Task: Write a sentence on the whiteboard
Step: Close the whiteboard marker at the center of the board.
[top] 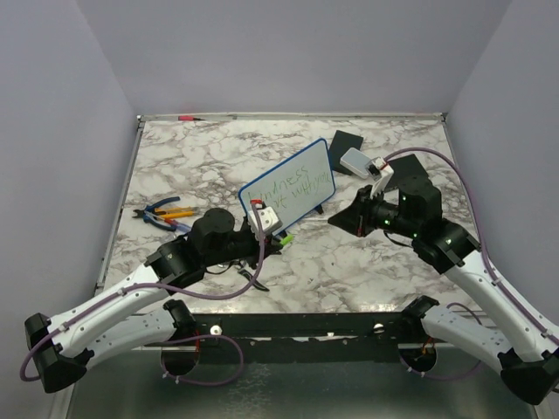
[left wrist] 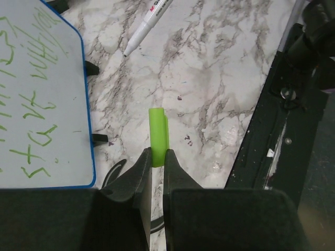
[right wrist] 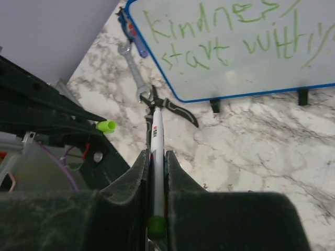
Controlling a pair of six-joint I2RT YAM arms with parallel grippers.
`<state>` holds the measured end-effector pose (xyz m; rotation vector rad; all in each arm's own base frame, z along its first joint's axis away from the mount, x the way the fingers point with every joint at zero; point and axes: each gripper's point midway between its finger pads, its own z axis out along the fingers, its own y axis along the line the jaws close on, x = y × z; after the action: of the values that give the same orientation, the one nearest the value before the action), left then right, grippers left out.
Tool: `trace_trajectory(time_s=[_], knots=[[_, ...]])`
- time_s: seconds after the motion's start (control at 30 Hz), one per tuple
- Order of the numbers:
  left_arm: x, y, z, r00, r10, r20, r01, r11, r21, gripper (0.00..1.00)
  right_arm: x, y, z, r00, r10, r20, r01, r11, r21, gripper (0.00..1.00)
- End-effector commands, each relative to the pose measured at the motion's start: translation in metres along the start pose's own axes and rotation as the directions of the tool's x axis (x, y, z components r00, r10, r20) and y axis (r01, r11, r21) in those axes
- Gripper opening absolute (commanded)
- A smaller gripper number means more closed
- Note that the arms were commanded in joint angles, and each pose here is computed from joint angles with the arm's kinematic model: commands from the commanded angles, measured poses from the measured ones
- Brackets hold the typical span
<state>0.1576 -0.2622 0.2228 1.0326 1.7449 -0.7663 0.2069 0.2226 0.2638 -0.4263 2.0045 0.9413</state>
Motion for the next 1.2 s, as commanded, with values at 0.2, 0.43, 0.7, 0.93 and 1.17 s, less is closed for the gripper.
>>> trace_trajectory(time_s=[0.2,0.43,0.7,0.93,1.17], knots=[[-0.006,-0.037,-0.021,0.996,0.037,0.078,-0.052,0.978,0.201,0.0,0.015,0.061,-0.015,0.983,-0.032,-0.179,-0.039,0.924,-0.379,0.01],[-0.008,-0.036,-0.024,0.996,0.041,0.084,-0.056,0.98,0.189,0.0,0.015,0.066,-0.018,0.982,-0.047,-0.183,-0.033,0.91,-0.413,0.01],[-0.005,-0.034,-0.028,0.996,0.034,0.08,-0.047,0.984,0.17,0.0,0.009,0.069,-0.028,0.984,-0.075,-0.162,0.003,0.914,-0.405,0.01],[-0.008,-0.037,-0.031,0.995,0.04,0.093,-0.057,0.981,0.186,0.0,0.012,0.073,-0.027,0.981,-0.08,-0.175,-0.004,0.9,-0.436,0.01],[-0.009,-0.038,-0.032,0.995,0.039,0.096,-0.057,0.98,0.189,0.0,0.015,0.075,-0.026,0.979,-0.079,-0.19,-0.018,0.888,-0.46,0.01]])
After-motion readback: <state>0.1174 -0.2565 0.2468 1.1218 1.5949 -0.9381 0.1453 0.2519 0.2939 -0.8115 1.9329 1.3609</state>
